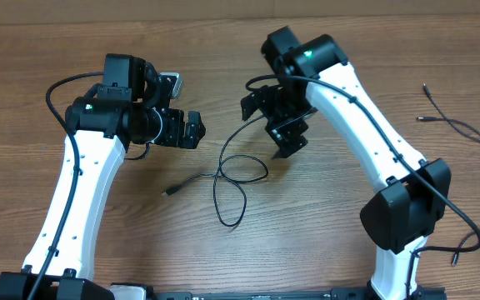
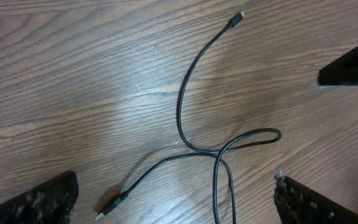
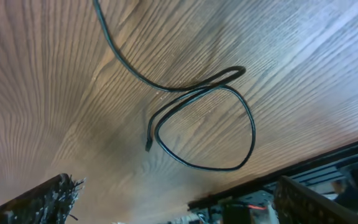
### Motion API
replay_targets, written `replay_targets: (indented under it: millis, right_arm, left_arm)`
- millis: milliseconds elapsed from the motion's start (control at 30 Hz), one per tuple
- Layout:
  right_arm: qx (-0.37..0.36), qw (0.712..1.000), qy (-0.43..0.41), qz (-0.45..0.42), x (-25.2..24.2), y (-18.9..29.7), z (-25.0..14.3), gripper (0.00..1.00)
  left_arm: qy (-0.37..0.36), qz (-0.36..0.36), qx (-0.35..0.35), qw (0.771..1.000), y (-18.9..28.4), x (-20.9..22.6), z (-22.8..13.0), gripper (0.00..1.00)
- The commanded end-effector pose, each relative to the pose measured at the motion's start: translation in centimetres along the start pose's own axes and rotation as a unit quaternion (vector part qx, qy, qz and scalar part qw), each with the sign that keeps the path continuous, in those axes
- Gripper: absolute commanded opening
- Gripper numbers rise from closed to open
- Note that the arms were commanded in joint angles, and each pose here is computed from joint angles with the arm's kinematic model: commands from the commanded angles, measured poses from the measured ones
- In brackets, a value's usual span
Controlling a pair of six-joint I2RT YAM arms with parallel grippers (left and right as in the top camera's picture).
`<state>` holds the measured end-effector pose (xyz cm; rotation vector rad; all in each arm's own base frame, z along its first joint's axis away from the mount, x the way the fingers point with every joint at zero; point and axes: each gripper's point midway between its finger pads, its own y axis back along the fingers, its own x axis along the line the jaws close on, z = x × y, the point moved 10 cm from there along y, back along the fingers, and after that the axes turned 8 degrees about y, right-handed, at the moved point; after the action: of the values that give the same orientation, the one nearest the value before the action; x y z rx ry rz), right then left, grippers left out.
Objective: Untangle cables
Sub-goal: 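Reach the right gripper back to the remaining cable at center, then grasp the remaining black cable with the right gripper and lift it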
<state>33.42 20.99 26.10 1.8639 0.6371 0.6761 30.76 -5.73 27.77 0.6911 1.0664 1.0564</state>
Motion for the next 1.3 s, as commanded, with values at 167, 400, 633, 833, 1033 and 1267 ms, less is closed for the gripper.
replay_targets:
  millis: [167, 400, 633, 833, 1033, 1267]
  right_arm:
    - [-0.026, 0.999, -0.036, -0.030, 0.6, -2.5, -0.6, 1.00]
    - [-0.029, 0.999, -0.018, -0.020, 0.9, -7.1, 0.1, 1.00]
    - [-0.026, 0.999, -0.009, -0.026, 0.3, -9.8, 0.1, 0.89]
    - [-0.034, 0.999, 0.004, -0.025, 0.5, -10.1, -0.6, 0.28]
    - [-0.058, 0.998, 0.019, -0.036, 0.6, -10.6, -1.4, 0.10]
    - [-0.070, 0.996, 0.022, -0.040, 0.5, -10.7, -1.5, 0.04]
  left_arm:
    - [0.007, 0.002, -0.007, 1.000, 0.3, 0.2, 0.5, 0.99]
    - [0.006, 0.002, -0.007, 1.000, 0.3, 0.2, 0.5, 1.00]
    - [0.006, 0.002, -0.007, 1.000, 0.3, 0.2, 0.5, 1.00]
    - [0.006, 0.002, -0.007, 1.000, 0.3, 0.2, 0.5, 1.00]
    - [0.006, 0.003, -0.007, 1.000, 0.3, 0.2, 0.5, 1.00]
    - [0.006, 0.002, -0.007, 1.000, 0.3, 0.2, 0.5, 1.00]
